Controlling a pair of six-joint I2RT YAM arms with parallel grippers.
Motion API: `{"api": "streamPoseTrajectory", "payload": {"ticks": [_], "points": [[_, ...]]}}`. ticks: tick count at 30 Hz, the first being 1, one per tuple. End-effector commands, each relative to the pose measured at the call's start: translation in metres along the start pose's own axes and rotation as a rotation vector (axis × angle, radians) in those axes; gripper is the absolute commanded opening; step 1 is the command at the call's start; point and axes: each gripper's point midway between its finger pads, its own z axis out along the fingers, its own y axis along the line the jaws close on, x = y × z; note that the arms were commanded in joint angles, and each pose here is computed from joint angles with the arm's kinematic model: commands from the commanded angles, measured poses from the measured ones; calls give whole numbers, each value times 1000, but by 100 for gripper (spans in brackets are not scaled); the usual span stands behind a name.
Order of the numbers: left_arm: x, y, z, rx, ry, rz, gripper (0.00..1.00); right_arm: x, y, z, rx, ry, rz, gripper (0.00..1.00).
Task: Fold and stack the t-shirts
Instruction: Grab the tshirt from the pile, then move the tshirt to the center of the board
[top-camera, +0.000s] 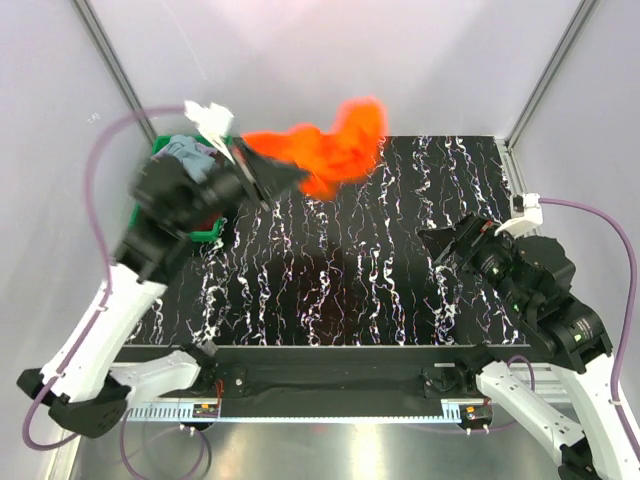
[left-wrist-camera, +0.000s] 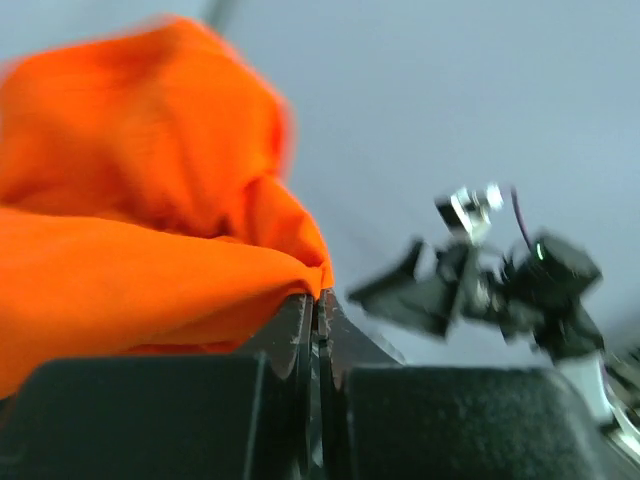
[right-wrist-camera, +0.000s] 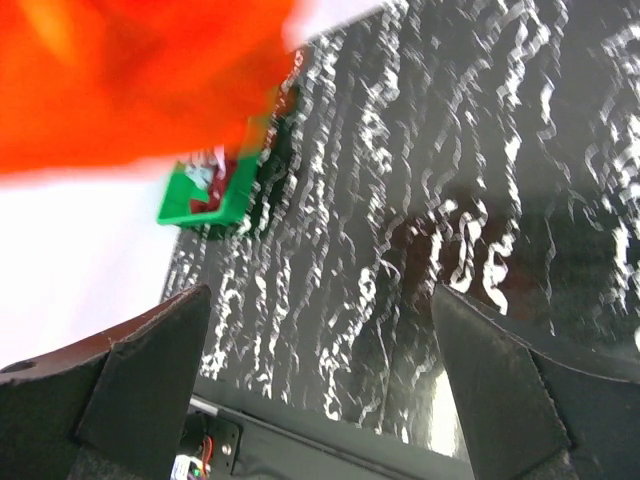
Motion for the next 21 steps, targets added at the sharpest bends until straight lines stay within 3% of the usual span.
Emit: {"api": "streamPoseTrajectory", "payload": {"ticks": [1,4,5,7,9,10,14,18,21], "points": [[134,64,22,-112,248,-184,1,5,-15,-3,93,26,25,99],[207,94,12,-195,354,-267,7,19,-33,0,169,70,21,99],[251,121,-5,-287,425,-319,9,25,-39,3,192,90,17,99],[284,150,-25,-407,460,-348,25,38,-48,8,218,125,11,99],[312,174,-50,-533,520,-360,28,47,-56,15,249,151,1,99],[314,184,-56,-589,519,-339,41,50,-61,18,266,160,-5,98],[298,192,-64,-668,510,-259,73,65,-101,40,471,222,-85,96],[277,199,-48,-688,480,-174,80,72,-125,68,581,272,-140,89],[283,211,-33,-705,516,-149,81,80,-136,96,566,331,-72,78]]}}
